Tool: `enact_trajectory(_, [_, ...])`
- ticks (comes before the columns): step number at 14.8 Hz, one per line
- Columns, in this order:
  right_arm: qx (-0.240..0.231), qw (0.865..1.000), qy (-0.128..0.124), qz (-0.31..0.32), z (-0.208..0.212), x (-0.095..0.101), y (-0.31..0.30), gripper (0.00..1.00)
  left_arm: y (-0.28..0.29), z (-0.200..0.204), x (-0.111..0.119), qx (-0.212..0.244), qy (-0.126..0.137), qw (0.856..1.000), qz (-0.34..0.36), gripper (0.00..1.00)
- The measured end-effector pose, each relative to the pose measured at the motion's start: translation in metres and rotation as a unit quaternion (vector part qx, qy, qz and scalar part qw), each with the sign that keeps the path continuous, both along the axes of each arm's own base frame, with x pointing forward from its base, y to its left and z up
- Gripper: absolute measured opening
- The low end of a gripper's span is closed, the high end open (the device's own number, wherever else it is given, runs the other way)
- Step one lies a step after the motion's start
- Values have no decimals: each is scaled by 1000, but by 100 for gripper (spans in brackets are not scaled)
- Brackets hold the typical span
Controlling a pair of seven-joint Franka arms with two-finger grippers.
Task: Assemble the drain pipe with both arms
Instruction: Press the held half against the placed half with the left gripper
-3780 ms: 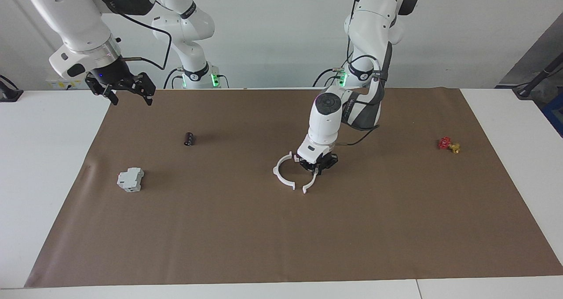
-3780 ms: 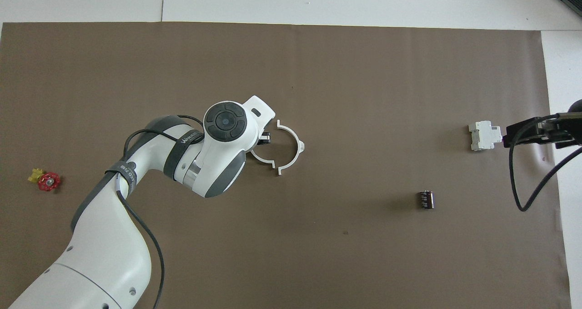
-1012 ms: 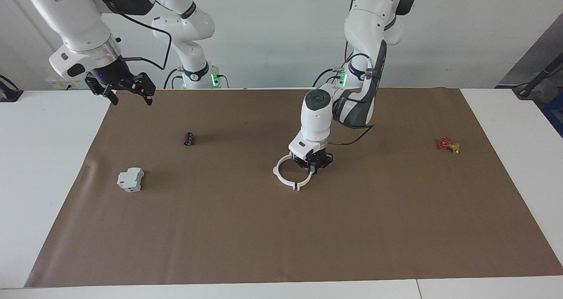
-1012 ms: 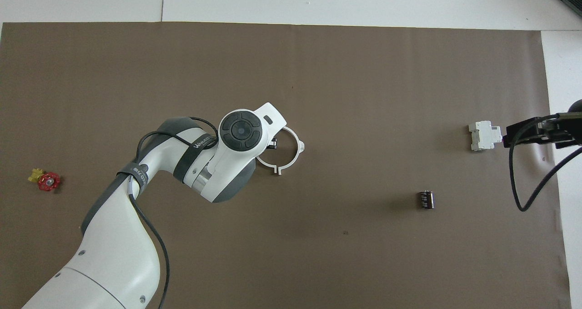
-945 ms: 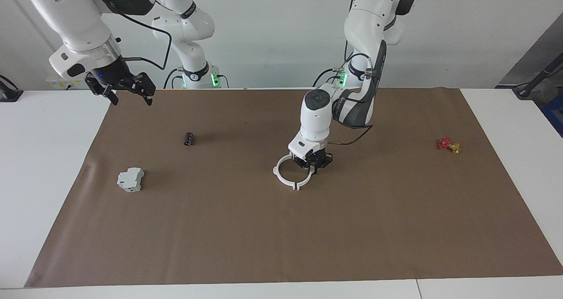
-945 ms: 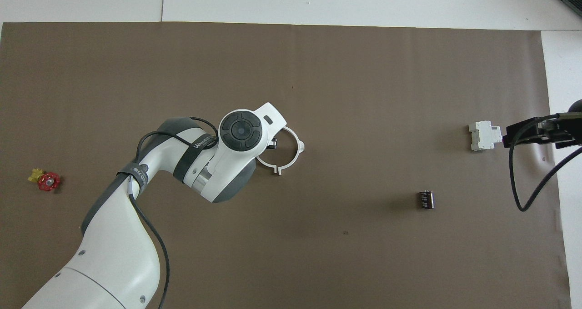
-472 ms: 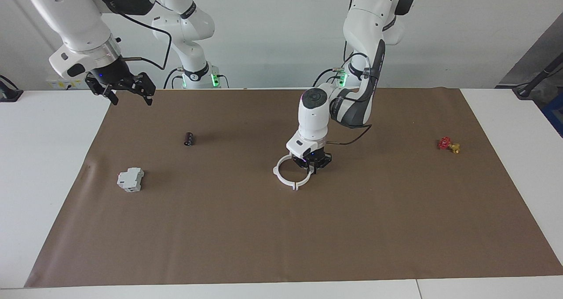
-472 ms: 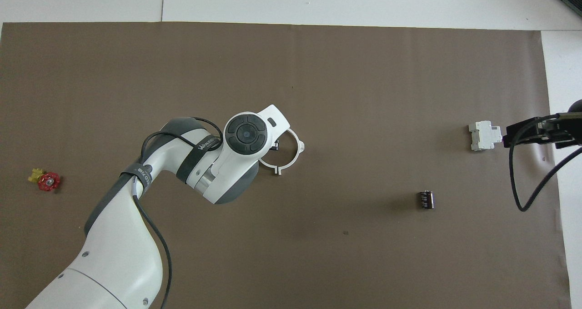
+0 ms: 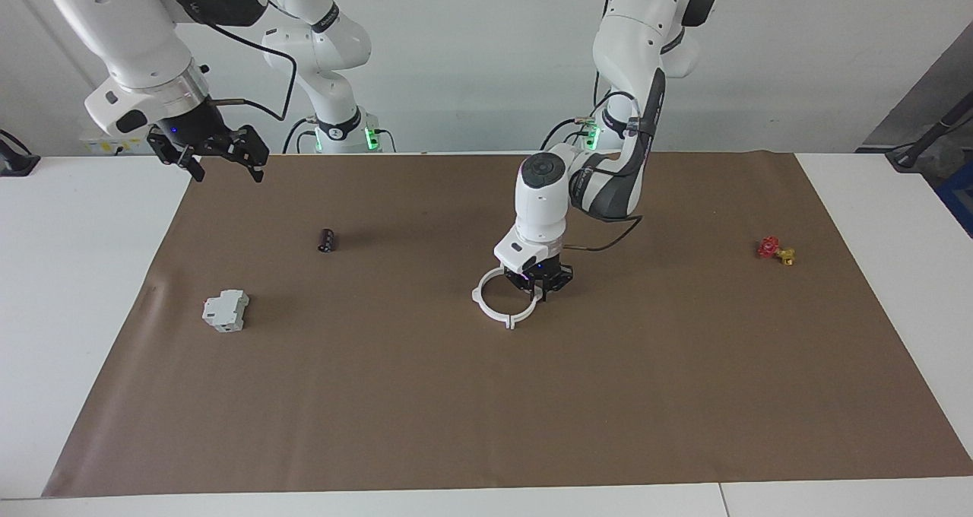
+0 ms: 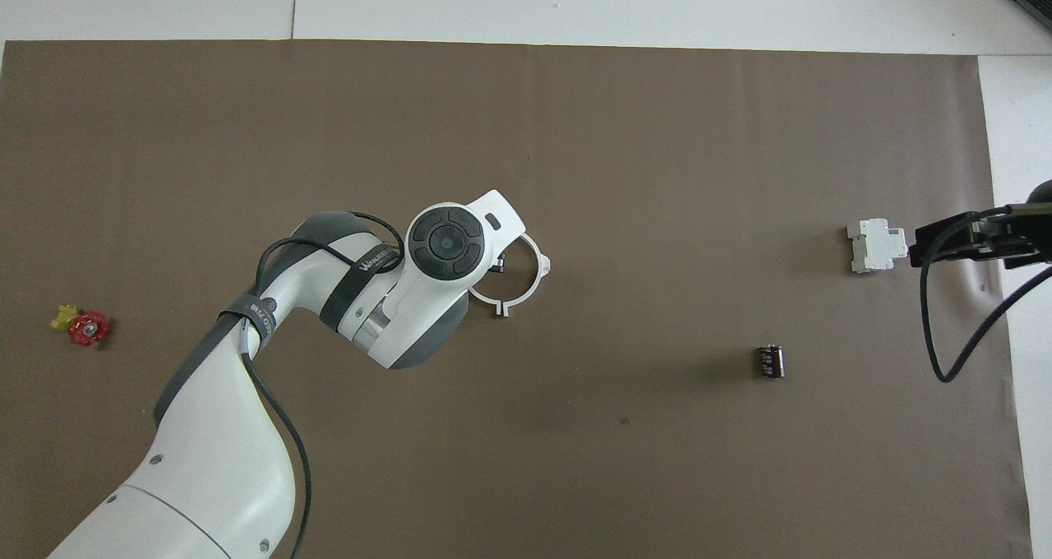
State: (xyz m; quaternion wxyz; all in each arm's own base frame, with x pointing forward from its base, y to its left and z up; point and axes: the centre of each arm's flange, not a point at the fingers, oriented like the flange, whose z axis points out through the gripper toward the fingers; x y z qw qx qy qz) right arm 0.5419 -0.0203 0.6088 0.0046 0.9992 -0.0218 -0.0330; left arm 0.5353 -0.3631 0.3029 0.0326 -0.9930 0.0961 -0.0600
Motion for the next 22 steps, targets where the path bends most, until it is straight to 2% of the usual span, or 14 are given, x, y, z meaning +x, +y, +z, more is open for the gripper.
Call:
enact_trajectory(8, [0,1000,0,0,0,0,0,100,0,0,0,0,0,1000,-1,21])
enact_trajectory(10, [0,1000,0,0,0,0,0,100,-3,-9,-3,3,6,1000,-5,35])
enact_trajectory(15, [0,1000,0,0,0,0,0,100,-5,-16,-5,6,11,1000,-7,89])
enact_trajectory(16, [0,1000,0,0,0,0,0,100,-5,-17,-5,6,11,1000,-7,97])
enact_trajectory(22, [0,1000,0,0,0,0,0,100,-6,-15,-3,5,9,1000,-6,100])
